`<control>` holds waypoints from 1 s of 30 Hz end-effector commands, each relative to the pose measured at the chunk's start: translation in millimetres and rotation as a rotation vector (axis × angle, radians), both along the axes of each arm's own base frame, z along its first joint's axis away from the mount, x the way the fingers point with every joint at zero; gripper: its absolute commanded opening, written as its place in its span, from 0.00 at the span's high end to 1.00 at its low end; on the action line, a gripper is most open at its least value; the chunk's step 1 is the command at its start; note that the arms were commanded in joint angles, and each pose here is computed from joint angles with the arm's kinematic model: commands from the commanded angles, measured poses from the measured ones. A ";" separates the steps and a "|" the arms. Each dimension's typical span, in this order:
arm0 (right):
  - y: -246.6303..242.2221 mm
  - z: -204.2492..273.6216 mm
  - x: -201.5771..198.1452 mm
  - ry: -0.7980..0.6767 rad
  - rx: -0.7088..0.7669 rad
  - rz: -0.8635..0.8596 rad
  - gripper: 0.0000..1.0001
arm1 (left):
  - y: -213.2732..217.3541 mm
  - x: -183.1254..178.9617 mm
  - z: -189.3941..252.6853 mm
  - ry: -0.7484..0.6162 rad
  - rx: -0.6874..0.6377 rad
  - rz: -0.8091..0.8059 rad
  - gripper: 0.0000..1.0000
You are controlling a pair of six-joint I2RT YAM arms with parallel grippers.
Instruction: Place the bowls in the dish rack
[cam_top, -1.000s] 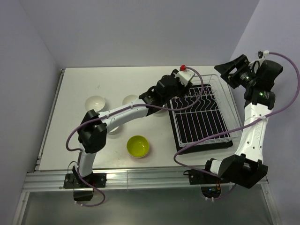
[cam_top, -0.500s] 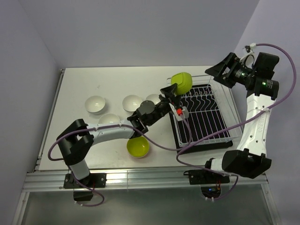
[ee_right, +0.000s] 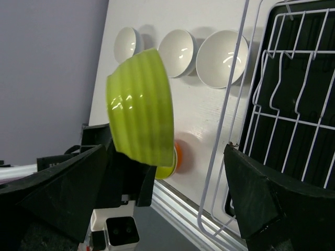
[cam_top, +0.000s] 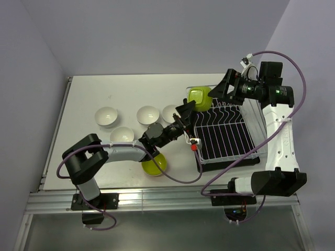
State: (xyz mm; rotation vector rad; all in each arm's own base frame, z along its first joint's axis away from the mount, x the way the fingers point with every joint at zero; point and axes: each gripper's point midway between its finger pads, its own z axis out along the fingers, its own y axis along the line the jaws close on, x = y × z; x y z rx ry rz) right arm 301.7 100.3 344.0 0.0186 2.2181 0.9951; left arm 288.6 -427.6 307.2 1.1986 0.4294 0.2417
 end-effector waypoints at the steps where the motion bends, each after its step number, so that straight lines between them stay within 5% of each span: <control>1: 6.1 2.9 -4.7 -0.060 -0.059 0.011 0.00 | 13.7 -21.3 60.5 -0.164 -0.113 -0.031 1.00; 17: 21.4 7.0 -6.6 -0.103 -0.114 0.046 0.01 | 2.8 -25.0 47.4 -0.170 -0.049 -0.047 1.00; 30: 26.2 7.7 -7.7 -0.105 -0.115 0.063 0.12 | -1.2 -24.6 30.2 -0.187 0.023 -0.038 1.00</control>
